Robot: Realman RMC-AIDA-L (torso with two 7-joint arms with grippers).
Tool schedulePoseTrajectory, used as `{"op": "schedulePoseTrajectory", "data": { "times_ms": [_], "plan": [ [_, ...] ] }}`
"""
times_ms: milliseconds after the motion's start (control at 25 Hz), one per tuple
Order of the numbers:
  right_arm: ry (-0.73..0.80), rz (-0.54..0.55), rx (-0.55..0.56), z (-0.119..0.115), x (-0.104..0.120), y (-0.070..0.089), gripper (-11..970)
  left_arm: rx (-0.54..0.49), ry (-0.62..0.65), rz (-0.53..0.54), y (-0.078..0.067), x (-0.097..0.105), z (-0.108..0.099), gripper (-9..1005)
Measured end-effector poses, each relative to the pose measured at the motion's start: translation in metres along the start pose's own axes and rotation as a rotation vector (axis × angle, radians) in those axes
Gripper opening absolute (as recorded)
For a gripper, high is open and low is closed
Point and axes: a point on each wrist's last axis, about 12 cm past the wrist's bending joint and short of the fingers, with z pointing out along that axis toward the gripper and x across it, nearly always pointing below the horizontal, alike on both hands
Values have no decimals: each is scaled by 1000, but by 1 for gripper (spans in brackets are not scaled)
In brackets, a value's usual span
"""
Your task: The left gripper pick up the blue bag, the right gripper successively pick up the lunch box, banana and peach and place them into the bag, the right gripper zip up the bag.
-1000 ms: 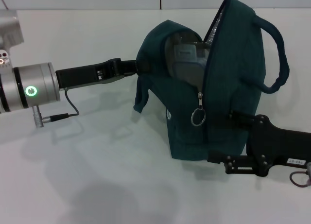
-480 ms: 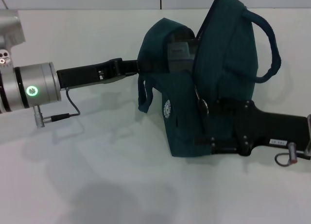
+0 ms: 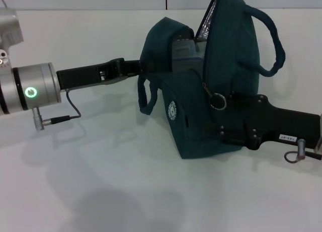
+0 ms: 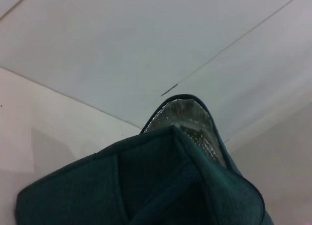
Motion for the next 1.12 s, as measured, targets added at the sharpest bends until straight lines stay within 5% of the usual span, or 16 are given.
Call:
{"op": "schedulePoseTrajectory", "data": {
  "times_ms": [160,360,1120],
  "plan": [
    [6,2,20,1,1,-2,765,0,-4,2,0,0,-1,53],
    [-7,4,45,0,0,-5,543,-3,-6,3,1,0,-2,53],
    [-65,28,92,-13,5,0,7,-4,-8,3,1,0,-3,54]
  ]
}}
